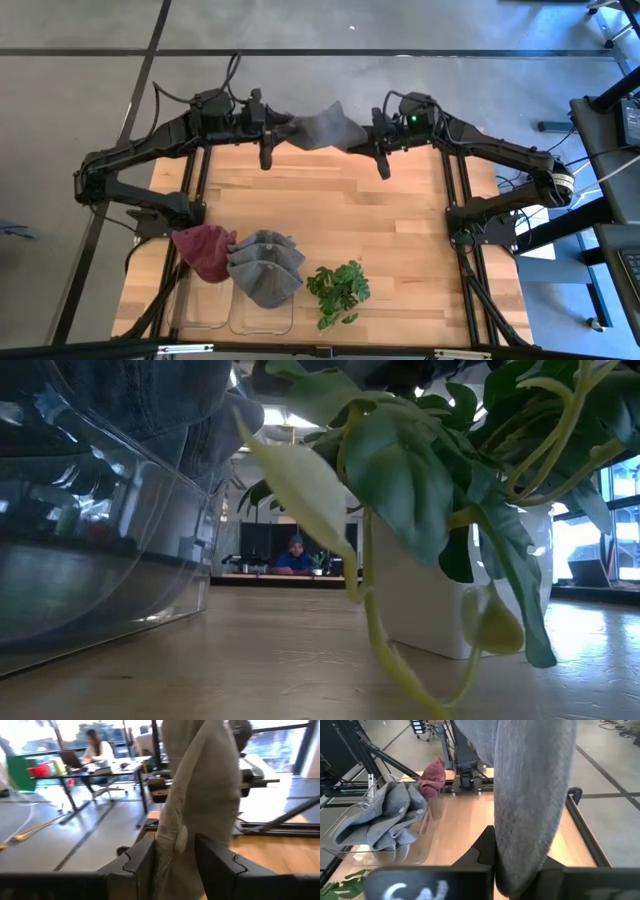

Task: Pick & Place hat
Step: Put the gray cap into the right transparent bin

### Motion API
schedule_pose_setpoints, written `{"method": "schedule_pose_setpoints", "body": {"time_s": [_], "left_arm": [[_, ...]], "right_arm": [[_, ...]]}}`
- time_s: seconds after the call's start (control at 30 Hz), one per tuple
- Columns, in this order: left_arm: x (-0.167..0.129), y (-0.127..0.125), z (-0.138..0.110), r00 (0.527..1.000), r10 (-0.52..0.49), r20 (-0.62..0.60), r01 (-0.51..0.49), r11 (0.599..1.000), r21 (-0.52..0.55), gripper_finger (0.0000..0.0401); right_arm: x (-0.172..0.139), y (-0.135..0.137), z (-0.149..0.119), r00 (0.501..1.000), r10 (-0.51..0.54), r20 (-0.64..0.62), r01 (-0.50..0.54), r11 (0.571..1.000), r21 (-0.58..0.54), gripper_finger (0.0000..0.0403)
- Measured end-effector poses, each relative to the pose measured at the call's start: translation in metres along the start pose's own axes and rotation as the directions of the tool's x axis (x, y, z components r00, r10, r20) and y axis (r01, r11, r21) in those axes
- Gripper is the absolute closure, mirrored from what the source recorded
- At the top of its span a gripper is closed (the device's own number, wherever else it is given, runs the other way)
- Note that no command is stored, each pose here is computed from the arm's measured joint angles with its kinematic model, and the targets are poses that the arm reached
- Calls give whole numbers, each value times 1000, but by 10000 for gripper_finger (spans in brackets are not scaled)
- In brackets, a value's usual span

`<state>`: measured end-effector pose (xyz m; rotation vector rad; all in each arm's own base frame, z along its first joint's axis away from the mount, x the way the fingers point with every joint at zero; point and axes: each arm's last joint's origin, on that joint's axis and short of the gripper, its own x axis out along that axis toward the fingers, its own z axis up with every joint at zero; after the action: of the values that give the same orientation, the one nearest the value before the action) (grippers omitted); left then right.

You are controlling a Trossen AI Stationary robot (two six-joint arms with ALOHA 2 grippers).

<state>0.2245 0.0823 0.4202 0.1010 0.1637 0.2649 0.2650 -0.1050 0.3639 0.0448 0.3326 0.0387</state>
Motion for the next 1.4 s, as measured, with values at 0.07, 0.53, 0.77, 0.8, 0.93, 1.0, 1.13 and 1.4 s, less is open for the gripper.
{"method": "schedule_pose_setpoints", "body": {"time_s": [0.07, 0.53, 0.77, 0.8, 0.93, 1.0, 1.13, 1.4], "left_arm": [[0, -1, 0, 1000, -15, 2, 15, 1000, 0, 273], [0, -3, 2, 1000, -5, 19, 5, 1000, 15, 376], [0, -3, 2, 1000, -6, 15, 6, 1000, 17, 372], [0, -3, 1, 1000, -7, 12, 7, 1000, 2, 369], [-2, -3, -1, 999, -17, -32, 16, 1000, -18, 367], [-5, -3, 3, 999, -19, -45, 18, 1000, -19, 373], [-16, -2, 15, 996, -25, -85, 21, 999, -40, 378], [-37, -8, 40, 979, -113, -171, 83, 981, -174, 377]], "right_arm": [[0, 0, 0, 1000, -3, 0, 3, 1000, -1, 384], [0, 0, 0, 1000, -4, 3, 4, 1000, -10, 384], [0, 0, 1, 1000, -5, 7, 5, 998, -56, 358], [0, 0, 1, 1000, -5, 7, 5, 998, -56, 349], [-2, -5, 0, 1000, -24, 8, 25, 998, -49, 301], [-4, -10, 0, 996, -89, 2, 89, 995, -36, 276], [-8, -22, -2, 960, -279, -22, 279, 960, -14, 241], [-15, -48, -20, 865, -469, -179, 468, 882, -51, 227]]}}
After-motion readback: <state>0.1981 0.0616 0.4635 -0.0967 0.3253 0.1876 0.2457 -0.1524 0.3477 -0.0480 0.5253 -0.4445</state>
